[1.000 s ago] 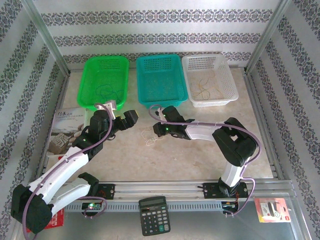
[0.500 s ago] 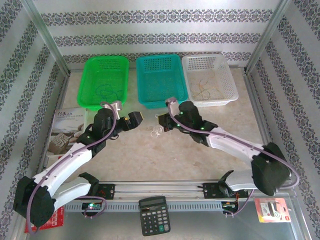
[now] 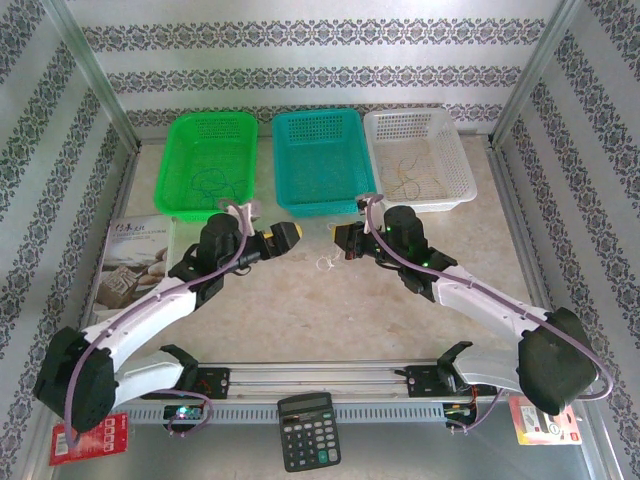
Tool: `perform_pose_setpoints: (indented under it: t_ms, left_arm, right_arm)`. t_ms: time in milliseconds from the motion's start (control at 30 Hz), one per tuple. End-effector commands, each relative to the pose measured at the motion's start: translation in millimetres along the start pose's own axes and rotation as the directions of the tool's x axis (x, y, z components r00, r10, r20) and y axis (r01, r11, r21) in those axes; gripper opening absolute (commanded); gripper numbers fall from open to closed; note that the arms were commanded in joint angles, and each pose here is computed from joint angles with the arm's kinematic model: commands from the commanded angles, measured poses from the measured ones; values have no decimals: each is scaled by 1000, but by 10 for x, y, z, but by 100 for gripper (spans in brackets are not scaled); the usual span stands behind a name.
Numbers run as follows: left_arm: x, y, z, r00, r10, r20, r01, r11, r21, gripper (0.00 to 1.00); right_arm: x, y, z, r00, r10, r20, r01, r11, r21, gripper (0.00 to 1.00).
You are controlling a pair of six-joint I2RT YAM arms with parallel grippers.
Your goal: Untangle the cables
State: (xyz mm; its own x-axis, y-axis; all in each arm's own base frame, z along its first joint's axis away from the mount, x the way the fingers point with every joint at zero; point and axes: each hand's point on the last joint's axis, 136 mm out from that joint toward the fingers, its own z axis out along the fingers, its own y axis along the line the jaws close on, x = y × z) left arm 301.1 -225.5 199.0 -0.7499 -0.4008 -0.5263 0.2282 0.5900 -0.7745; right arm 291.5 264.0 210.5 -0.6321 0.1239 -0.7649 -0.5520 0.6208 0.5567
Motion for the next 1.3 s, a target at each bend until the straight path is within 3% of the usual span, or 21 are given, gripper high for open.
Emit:
perform_pose_setpoints:
  t_ms: [0, 367, 833, 933, 1267]
  left_arm:
    - [105, -84, 118, 1000, 3, -19, -2, 998, 57, 91]
    - [420, -5, 508, 993, 6, -119, 1, 998, 62, 88]
    - [591, -28, 709, 989, 8, -150, 5, 996, 87, 87]
    - [632, -21, 740, 988, 11, -156, 3, 996, 93, 75]
    - [795, 78, 843, 983, -7, -184, 28, 994, 110, 22]
  right_arm:
    - [-44, 90, -28, 1000, 11, 29, -9, 998, -59, 0]
    - [-56, 229, 43, 998, 58, 23, -54, 988, -143, 0]
    - [-51, 397, 183, 998, 61, 4, -60, 980, -191, 0]
    - [-73, 446, 202, 998, 66, 4, -64, 976, -209, 0]
    - [-438, 619, 7, 994, 77, 77, -53, 959, -278, 0]
